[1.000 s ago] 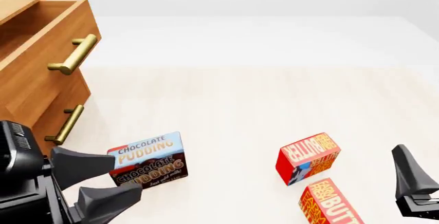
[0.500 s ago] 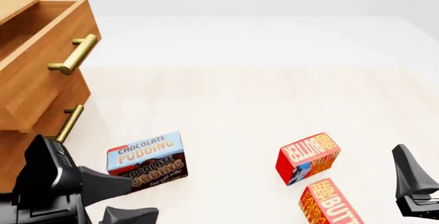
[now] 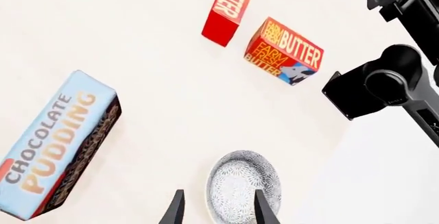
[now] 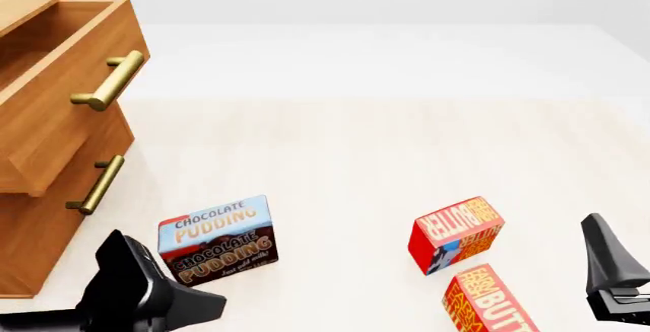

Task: Put the bowl in the top drawer of the cabinet.

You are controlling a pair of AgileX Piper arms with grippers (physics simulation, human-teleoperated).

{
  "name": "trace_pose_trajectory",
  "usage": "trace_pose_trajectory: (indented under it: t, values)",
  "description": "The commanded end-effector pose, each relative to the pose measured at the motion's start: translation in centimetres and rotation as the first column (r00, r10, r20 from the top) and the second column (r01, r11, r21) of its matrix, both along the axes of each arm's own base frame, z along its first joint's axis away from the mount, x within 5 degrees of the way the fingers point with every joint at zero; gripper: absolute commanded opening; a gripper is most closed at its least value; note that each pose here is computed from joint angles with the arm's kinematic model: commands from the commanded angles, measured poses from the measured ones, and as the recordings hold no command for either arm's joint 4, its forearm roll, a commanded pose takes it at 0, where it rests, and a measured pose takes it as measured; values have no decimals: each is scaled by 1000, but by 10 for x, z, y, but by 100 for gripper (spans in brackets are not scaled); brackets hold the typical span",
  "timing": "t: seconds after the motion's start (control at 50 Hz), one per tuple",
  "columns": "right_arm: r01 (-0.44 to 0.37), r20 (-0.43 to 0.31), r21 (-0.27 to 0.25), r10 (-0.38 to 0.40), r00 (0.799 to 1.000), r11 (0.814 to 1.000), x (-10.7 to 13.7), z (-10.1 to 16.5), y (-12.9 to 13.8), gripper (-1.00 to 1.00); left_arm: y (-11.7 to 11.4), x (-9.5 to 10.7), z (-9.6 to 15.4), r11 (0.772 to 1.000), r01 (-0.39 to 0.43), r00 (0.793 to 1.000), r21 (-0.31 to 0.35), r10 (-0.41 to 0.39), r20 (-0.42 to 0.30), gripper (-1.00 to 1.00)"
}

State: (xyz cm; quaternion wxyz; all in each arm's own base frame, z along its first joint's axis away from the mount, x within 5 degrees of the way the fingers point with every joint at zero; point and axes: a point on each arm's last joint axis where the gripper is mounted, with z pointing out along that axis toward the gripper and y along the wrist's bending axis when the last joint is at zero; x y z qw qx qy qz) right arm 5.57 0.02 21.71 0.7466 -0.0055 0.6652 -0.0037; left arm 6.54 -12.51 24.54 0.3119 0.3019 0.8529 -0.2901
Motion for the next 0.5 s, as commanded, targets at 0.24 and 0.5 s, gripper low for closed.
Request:
trace_pose_trajectory:
  t: [0.24,0.5]
  values:
    - [3,-4,-8,-3,1000,1000,0,0,0,100,-11,2,-33,1000,-10,999,-19,9,-36,100]
    - [7,-7,-11,-7,1000,1000,0,-1,0,100,-8,2,-52,999,-43,997,-30,41,-59,100]
